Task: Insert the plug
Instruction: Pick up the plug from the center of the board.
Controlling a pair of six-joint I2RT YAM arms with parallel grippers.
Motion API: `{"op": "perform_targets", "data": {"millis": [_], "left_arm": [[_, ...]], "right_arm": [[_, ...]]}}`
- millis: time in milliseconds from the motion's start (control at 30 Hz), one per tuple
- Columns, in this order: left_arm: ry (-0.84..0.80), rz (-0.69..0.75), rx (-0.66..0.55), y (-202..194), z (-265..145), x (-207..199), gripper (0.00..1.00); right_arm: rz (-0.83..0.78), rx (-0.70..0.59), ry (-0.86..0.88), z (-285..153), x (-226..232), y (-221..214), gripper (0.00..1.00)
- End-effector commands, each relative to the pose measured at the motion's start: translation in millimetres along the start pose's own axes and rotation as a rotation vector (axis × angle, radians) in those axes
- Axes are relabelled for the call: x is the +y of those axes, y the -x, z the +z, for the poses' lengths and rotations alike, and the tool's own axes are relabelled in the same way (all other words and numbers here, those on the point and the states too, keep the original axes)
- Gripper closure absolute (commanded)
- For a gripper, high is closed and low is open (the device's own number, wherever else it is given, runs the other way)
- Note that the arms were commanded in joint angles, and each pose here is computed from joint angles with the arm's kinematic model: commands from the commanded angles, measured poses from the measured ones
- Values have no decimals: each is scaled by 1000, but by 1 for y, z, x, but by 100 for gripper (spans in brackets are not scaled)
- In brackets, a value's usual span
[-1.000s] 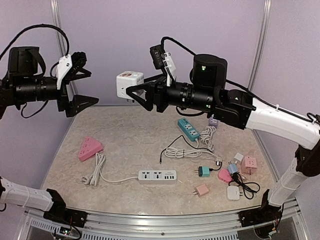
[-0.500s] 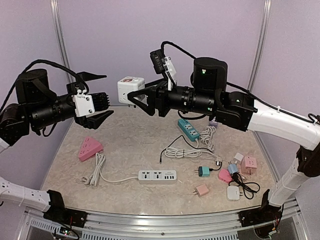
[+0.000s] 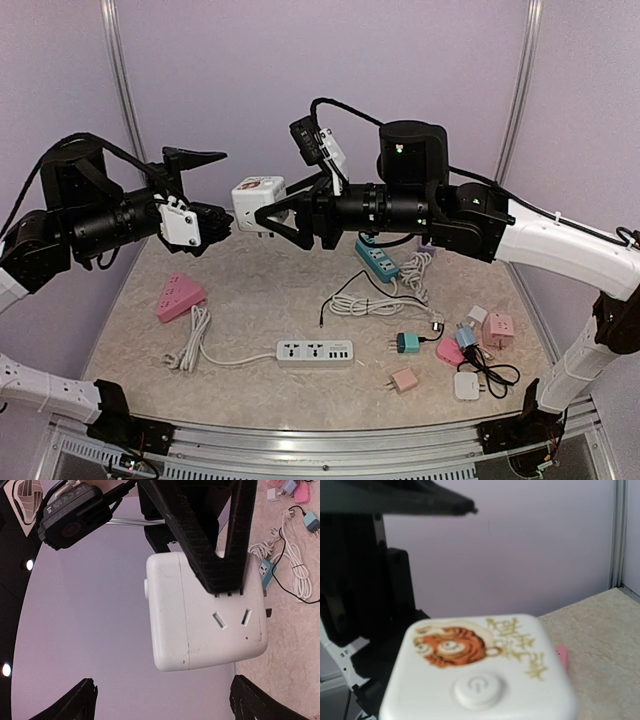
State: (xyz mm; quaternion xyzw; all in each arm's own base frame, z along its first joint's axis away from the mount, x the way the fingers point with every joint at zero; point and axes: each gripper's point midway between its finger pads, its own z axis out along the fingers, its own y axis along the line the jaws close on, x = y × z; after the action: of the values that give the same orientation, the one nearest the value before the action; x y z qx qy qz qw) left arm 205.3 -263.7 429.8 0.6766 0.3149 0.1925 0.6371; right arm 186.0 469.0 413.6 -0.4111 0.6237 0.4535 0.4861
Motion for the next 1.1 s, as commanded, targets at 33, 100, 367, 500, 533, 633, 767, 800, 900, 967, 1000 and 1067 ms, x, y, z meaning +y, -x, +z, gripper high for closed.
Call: {"op": "perform_targets", "data": {"millis": [33,100,367,500,533,633,767,800,900,967,1000,1067], "left_arm": [[-77,40,-7,-1,1,-20,9],[-83,34,-16,1,3,-20,9],[-96,28,-95,22,3,-29,10],[-53,29,-130,29,2,-22,15],[-44,28,-135,30,2,-20,18],[-58,36,-142,32,3,-24,22],[-57,30,-142,32,5,-25,26],[-49,27,-145,33,5,-23,28],[-37,27,-152,35,6,-20,31],[-31,21,-159,38,7,-19,35],[-28,17,-162,38,7,-18,35],[-23,13,-166,39,7,-18,41]], "right_arm": [[-8,-37,28,-4,9,12,100],[-6,-39,36,-3,10,13,100],[2,-46,51,-1,13,14,100],[4,-46,53,-1,13,13,100],[6,-42,53,-1,13,12,100],[7,-47,54,-1,13,13,100],[9,-48,63,-1,14,13,100],[10,-47,64,-1,15,13,100],[14,-44,59,0,13,11,100],[15,-42,56,0,13,10,100],[14,-42,53,0,12,9,100],[16,-38,46,0,10,8,100]]}}
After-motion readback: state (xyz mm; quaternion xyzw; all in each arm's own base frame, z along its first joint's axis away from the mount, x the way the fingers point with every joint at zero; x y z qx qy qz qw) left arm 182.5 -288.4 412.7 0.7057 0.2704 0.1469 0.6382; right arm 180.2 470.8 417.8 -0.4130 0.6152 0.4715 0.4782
